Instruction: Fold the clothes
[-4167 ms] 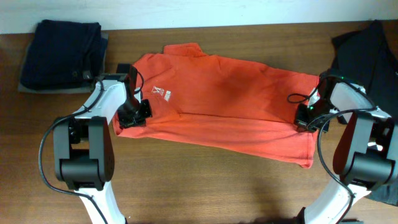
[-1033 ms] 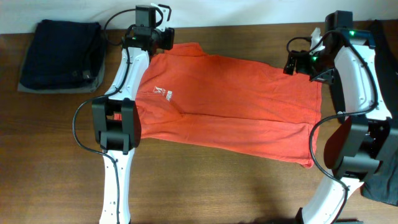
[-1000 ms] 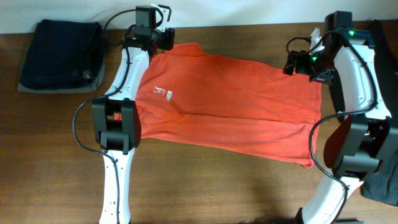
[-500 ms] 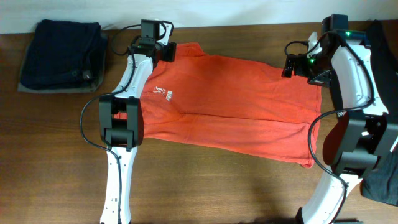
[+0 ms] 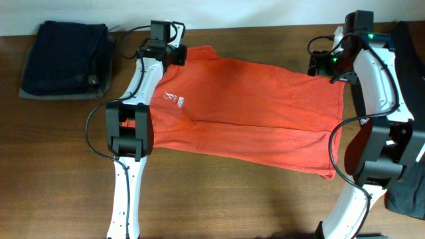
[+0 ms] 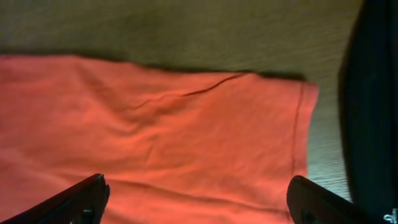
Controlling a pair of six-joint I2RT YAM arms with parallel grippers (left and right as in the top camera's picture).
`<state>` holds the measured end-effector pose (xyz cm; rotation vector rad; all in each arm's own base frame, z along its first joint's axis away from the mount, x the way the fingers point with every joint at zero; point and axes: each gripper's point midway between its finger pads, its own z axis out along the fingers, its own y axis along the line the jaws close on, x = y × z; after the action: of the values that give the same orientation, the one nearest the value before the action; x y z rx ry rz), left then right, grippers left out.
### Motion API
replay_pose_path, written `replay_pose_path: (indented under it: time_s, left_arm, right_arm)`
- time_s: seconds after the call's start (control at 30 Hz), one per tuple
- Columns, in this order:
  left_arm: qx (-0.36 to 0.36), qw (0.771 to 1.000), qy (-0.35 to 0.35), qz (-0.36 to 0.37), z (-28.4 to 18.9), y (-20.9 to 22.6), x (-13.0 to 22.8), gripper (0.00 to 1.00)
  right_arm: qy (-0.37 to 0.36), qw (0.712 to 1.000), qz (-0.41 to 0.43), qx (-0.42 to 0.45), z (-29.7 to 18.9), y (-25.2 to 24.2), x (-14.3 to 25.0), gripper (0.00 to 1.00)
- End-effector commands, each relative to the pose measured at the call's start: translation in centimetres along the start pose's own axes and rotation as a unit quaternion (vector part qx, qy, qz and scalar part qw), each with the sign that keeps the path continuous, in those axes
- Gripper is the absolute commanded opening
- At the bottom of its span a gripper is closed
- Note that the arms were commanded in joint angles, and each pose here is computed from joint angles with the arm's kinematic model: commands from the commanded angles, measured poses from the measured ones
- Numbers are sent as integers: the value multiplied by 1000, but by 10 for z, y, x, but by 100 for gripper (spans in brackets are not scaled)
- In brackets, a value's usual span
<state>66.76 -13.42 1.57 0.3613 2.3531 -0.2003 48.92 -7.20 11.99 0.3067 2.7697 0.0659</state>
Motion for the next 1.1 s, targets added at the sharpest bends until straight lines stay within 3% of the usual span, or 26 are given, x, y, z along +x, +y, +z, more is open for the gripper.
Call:
replay_pose_path:
  time_s: [0.0, 0.43, 0.73, 1.07]
  left_arm:
    - [-1, 1000, -2, 1, 4, -2, -1, 1]
    - [0, 1000, -1, 1, 4, -2, 0, 1]
    - [0, 1000, 0, 1, 4, -2, 0, 1]
    - [0, 1000, 0, 1, 4, -2, 0, 1]
  right_arm:
    - [14, 999, -2, 39, 21, -14, 4, 99]
    - [10, 994, 57, -92, 81, -60, -1, 99]
    - [-30, 996, 34, -83, 91, -73, -18, 98]
    - [-7, 996, 40, -85, 113, -74, -6, 95]
